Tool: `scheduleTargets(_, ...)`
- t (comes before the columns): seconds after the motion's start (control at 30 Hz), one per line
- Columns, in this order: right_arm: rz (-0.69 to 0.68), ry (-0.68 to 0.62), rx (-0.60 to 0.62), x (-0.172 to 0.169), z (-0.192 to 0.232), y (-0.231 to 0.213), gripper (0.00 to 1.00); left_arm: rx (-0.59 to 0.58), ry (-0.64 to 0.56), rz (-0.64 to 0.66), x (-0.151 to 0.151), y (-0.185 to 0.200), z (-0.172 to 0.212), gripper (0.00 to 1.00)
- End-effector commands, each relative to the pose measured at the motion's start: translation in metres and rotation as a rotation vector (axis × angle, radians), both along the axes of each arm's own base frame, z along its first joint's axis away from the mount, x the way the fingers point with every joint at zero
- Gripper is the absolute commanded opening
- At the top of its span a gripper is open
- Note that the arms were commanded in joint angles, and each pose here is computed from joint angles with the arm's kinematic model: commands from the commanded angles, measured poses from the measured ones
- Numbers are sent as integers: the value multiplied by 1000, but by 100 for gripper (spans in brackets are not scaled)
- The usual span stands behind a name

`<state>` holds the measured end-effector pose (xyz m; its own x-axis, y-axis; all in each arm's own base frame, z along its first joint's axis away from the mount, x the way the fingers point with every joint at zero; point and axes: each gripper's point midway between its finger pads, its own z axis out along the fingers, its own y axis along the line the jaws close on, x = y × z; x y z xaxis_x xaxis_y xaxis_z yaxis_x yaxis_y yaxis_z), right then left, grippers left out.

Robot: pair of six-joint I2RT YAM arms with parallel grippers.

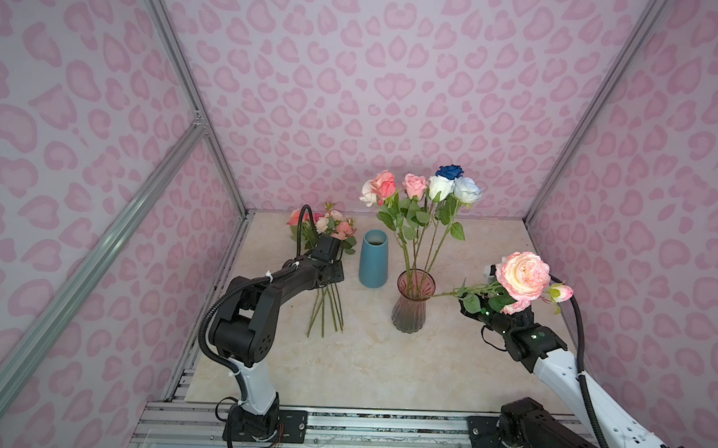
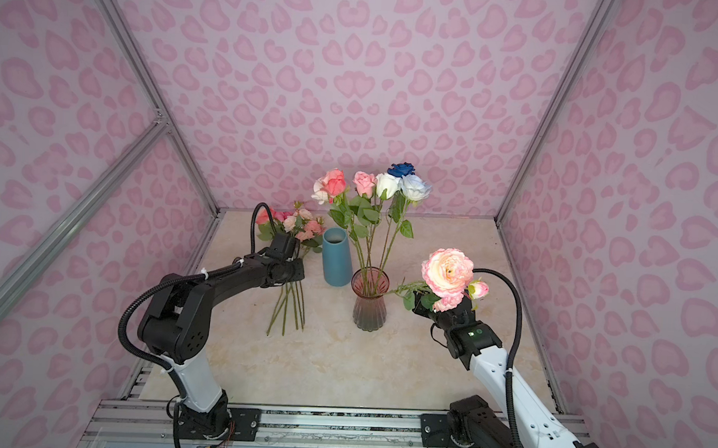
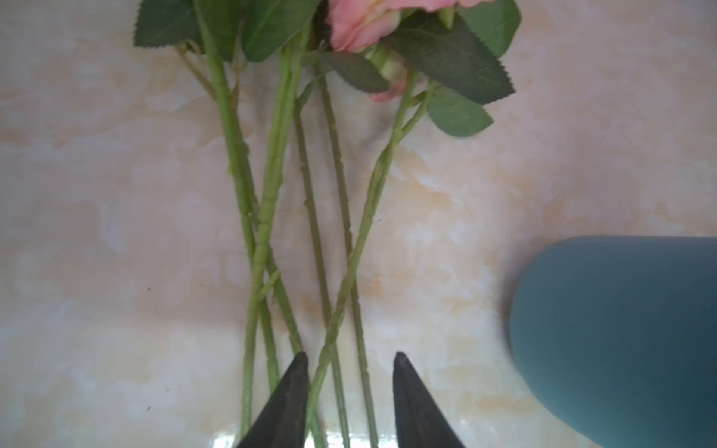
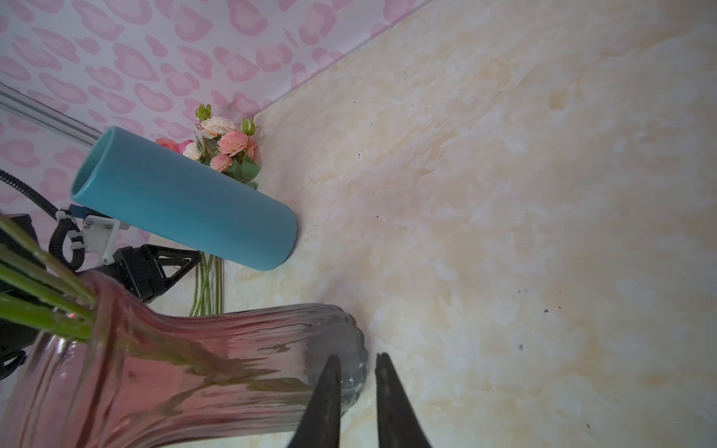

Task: Arrange the flowers into the vase
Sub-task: 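Grasp a pink spray-rose stem in the pile with the left gripper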

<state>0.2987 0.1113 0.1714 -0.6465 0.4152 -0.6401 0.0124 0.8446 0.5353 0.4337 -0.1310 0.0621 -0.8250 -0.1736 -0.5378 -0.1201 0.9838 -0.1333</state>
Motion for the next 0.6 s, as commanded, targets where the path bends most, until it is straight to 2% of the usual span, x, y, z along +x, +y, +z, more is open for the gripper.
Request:
scheduleTargets(0.0, 18, -25, 37, 5, 2, 6, 19, 78, 47, -11, 5, 6, -7, 37)
scheduleTargets(0.07, 18, -23, 35, 4, 2, 6, 19, 113, 64, -11, 10, 8, -12, 37)
scheduleTargets(0.1, 15, -26, 32, 4, 2, 4, 19, 128, 74, -8, 10, 10, -14, 33)
scheduleTargets(0.17, 9, -36, 26, 4, 4, 0, 19, 157, 92, -1, 11, 14, -18, 32)
scheduleTargets(0.57, 5, -50, 40, 7, 11, -4, 19, 149, 148, -32, 1, 10, -38, 17)
